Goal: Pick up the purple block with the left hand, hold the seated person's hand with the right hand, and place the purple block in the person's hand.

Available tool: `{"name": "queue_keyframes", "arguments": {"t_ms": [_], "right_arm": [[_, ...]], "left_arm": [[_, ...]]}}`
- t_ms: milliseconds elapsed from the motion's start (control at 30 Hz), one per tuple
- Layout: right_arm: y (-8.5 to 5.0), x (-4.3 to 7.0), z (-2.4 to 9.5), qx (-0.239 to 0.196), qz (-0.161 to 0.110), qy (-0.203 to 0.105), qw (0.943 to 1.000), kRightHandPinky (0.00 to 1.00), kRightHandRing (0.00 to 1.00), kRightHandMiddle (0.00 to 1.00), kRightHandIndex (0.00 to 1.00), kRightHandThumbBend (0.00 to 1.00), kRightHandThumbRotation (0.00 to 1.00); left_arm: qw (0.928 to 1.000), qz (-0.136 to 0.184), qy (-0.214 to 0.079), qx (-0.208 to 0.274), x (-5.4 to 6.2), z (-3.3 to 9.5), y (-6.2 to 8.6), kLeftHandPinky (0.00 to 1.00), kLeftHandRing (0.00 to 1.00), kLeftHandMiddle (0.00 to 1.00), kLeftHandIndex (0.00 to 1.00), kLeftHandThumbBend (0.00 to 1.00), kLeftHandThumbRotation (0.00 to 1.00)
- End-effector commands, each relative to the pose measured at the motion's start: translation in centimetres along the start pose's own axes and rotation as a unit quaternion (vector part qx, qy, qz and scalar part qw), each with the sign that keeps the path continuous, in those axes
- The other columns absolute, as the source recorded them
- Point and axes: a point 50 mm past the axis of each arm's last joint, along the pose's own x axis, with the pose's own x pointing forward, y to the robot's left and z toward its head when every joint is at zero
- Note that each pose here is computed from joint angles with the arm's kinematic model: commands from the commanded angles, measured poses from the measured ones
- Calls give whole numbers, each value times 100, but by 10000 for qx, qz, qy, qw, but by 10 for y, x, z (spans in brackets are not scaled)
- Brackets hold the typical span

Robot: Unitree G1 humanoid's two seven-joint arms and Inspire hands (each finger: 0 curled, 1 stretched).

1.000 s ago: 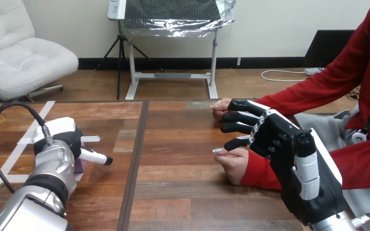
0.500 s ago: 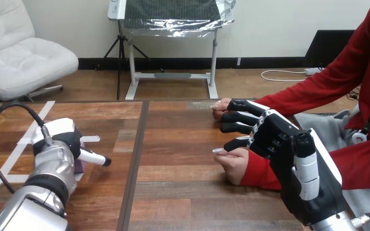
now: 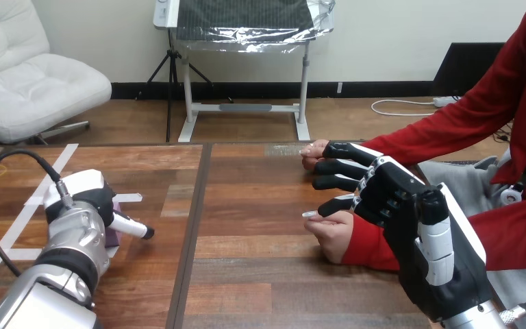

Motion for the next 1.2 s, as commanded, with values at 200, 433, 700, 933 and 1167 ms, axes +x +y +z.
{"name": "queue_keyframes", "arguments": {"t_ms": [200,433,700,933,1167], "right_arm": [[-3,13,13,-42,68,-397,9992,58,74,76,78,87,100],[-2,13,13,-43,71,-392,9992,58,74,76,78,87,100],[-2,13,13,-34,97,-395,9992,58,74,76,78,87,100],[-2,13,13,-51,93,-394,9992,58,74,76,78,86,100],[-3,14,13,-52,101,-397,9991,58,74,75,78,86,100]], "left_arm": [[9989,314,-108,-326,0,9,11,65,85,87,83,72,21],[9984,376,-118,-397,0,8,11,60,82,86,81,69,13],[9980,386,-127,-476,0,7,11,57,82,86,80,66,8],[9983,378,-114,-430,0,7,12,53,80,86,80,64,6],[9978,424,-132,-484,0,6,12,47,77,86,79,65,4]]}}
